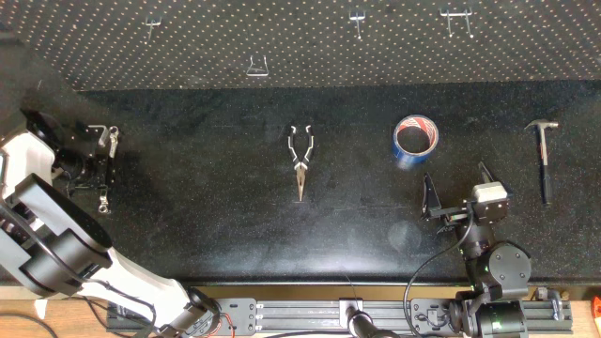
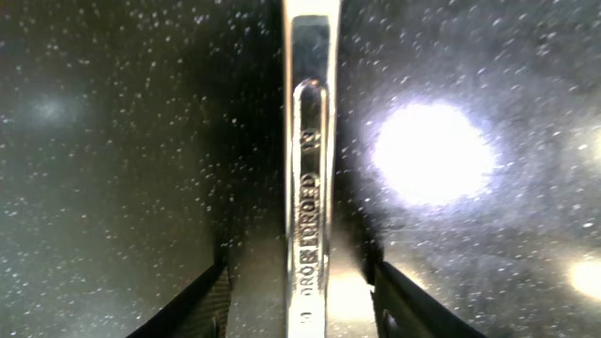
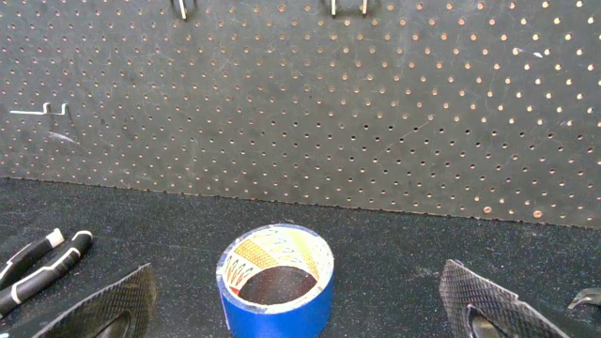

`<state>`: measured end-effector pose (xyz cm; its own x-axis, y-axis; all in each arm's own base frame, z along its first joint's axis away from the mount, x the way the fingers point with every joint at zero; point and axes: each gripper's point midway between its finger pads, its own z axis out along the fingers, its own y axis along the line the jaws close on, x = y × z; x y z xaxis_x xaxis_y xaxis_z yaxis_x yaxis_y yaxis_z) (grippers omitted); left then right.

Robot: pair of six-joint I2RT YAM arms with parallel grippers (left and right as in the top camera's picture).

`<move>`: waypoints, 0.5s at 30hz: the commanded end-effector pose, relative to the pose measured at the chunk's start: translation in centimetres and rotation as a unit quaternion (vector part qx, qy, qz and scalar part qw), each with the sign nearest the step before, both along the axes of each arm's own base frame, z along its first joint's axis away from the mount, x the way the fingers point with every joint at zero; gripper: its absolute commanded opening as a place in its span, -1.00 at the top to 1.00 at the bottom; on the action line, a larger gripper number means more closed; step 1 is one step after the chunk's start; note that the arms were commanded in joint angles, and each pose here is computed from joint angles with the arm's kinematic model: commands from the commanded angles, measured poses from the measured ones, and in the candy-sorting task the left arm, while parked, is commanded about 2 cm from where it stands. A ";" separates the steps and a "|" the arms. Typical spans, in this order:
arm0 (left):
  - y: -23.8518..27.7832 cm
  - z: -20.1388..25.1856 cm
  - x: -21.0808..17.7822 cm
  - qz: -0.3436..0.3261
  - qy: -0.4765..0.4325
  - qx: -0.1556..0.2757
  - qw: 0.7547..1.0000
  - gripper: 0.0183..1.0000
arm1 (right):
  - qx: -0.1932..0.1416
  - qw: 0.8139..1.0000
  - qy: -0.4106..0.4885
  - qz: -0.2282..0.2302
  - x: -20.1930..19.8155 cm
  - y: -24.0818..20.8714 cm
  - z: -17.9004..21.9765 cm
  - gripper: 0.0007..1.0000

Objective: Place Tools Onto Pegboard

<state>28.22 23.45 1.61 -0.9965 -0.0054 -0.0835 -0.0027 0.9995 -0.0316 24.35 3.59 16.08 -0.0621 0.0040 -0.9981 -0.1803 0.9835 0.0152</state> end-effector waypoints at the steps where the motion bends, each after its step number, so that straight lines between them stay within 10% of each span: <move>1: -1.8 -1.6 -0.4 0.018 0.006 -0.049 0.999 0.73 | -0.003 1.000 0.001 -0.003 0.0 -0.2 -0.2 -0.97; 9: -1.9 -1.4 -1.0 0.020 0.023 -0.035 0.999 0.98 | -0.003 1.000 0.000 -0.003 0.0 -0.2 -0.2 -0.97; 15: -0.1 14.3 2.8 0.083 -0.195 0.123 0.970 0.97 | -0.003 1.000 0.001 -0.003 0.0 -0.2 -0.2 -0.97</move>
